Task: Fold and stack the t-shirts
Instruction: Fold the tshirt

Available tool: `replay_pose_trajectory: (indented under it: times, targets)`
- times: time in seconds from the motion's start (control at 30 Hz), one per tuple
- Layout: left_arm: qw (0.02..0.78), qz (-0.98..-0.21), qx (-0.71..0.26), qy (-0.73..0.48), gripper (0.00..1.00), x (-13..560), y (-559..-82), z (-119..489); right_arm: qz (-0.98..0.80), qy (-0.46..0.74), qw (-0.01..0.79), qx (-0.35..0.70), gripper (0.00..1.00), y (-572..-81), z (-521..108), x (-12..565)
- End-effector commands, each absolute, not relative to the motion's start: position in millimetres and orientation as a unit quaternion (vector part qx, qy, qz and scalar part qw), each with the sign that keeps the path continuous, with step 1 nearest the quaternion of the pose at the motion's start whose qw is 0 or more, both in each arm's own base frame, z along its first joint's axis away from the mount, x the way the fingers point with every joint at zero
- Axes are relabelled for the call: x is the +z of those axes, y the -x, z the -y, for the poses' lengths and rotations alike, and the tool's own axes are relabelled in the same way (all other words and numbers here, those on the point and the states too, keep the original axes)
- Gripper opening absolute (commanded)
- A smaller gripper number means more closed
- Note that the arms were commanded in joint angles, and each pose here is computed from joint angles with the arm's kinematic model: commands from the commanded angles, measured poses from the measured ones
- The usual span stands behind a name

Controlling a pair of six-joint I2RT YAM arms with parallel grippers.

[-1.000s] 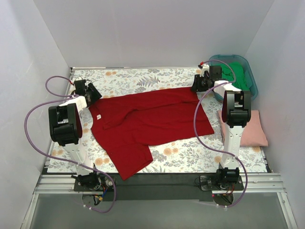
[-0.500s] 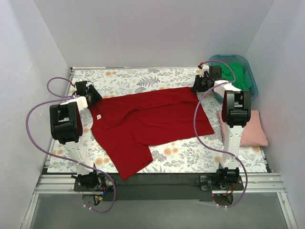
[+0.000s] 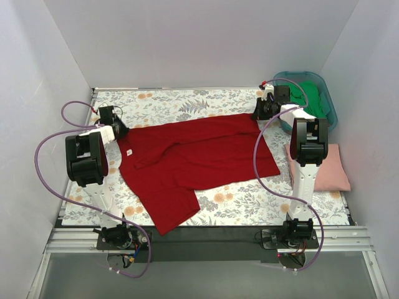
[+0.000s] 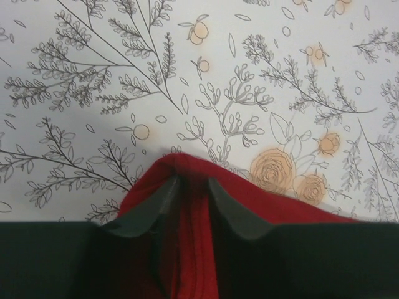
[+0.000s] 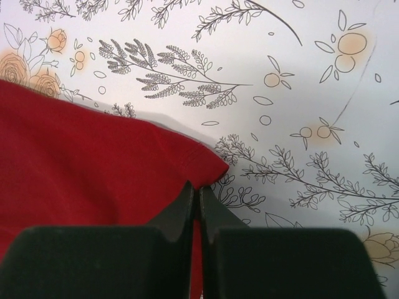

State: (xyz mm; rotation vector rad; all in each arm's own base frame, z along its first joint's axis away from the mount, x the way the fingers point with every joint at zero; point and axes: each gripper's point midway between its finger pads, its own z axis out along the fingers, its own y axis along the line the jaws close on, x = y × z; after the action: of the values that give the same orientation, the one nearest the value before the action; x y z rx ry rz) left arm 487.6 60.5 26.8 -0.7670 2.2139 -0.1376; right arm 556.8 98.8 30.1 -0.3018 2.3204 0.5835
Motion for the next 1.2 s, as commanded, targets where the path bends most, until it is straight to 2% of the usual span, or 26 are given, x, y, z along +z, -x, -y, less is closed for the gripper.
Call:
replay_pose_trajectory:
  times: [0.0, 0.07, 0.17, 0.6, 0.63, 0.7, 0.73, 0.8, 0.9, 1.0, 1.1, 1.17]
  targets:
    - [0.383, -0.875, -0.032, 0.295, 0.20, 19, -493, -70, -0.893, 0.115, 0.375, 0.219, 0.04, -570, -90, 43]
    - [0.383, -0.876, -0.028, 0.293, 0.09, 17, -497, -71, -0.893, 0.112, 0.380, 0.212, 0.01, -574, -86, 45]
    - [0.379, -0.880, -0.019, 0.287, 0.01, 10, -503, -75, -0.892, 0.111, 0.391, 0.196, 0.01, -582, -80, 50]
    - [0.378, -0.886, 0.018, 0.267, 0.01, 1, -522, -90, -0.889, 0.128, 0.411, 0.156, 0.01, -601, -68, 52]
    - [0.380, -0.885, 0.014, 0.267, 0.09, 3, -524, -89, -0.889, 0.128, 0.411, 0.158, 0.04, -601, -68, 51]
    - [0.389, -0.882, 0.007, 0.267, 0.17, 12, -528, -87, -0.886, 0.130, 0.412, 0.166, 0.11, -602, -72, 53]
    - [0.391, -0.882, -0.001, 0.263, 0.21, 15, -530, -83, -0.885, 0.130, 0.413, 0.169, 0.20, -602, -73, 54]
    - [0.402, -0.877, -0.009, 0.264, 0.36, 28, -531, -81, -0.882, 0.130, 0.420, 0.168, 0.32, -603, -72, 63]
    - [0.421, -0.868, -0.021, 0.262, 0.52, 49, -533, -75, -0.878, 0.131, 0.432, 0.159, 0.41, -603, -70, 81]
    - [0.453, -0.851, -0.039, 0.262, 0.68, 90, -535, -68, -0.871, 0.129, 0.449, 0.151, 0.46, -599, -68, 107]
    - [0.492, -0.830, -0.047, 0.259, 0.80, 138, -531, -61, -0.862, 0.132, 0.465, 0.152, 0.50, -588, -77, 138]
    - [0.518, -0.815, -0.054, 0.256, 0.81, 172, -523, -56, -0.854, 0.129, 0.476, 0.167, 0.53, -577, -92, 163]
